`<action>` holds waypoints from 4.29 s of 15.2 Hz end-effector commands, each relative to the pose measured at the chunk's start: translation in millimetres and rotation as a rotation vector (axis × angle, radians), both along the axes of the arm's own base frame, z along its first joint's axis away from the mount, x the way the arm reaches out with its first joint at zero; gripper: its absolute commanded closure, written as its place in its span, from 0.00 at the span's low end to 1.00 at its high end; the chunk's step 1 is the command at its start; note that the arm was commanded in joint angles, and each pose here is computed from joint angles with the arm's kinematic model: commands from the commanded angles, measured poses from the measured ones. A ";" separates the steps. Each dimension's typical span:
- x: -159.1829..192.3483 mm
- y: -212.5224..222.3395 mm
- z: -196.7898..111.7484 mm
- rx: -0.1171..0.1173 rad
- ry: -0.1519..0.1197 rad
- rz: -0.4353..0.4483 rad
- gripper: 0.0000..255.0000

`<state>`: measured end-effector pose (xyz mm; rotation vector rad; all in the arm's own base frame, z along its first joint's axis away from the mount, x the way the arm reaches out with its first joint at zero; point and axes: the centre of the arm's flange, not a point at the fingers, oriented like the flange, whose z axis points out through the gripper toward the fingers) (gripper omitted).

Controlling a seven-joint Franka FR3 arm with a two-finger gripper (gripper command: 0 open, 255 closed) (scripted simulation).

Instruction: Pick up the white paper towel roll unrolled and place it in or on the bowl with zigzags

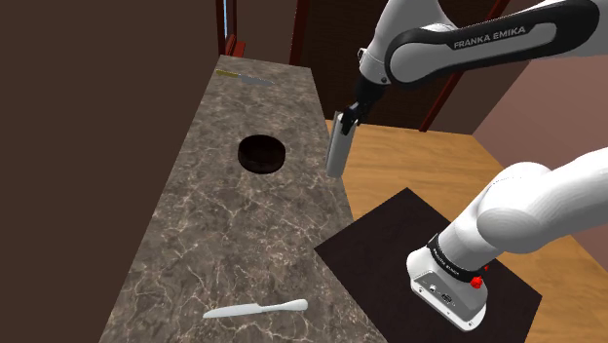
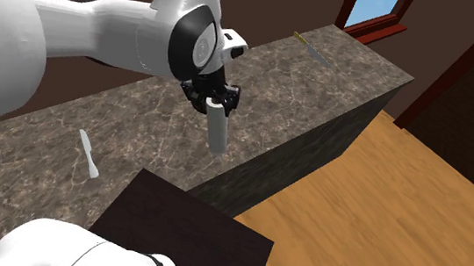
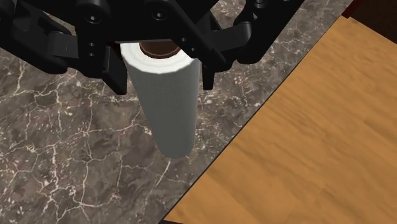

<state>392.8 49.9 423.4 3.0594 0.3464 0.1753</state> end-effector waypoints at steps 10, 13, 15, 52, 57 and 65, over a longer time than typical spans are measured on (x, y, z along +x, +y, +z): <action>0.9 -1.9 59.0 0.000 0.001 0.000 1.00; 0.9 -1.9 74.8 0.000 0.001 0.000 1.00; 10.9 5.6 82.6 0.000 0.001 0.000 1.00; 203.9 149.9 71.8 0.000 0.001 0.000 1.00; 203.9 149.9 45.4 0.000 0.001 0.000 1.00; 203.9 149.9 8.2 0.000 0.001 0.000 1.00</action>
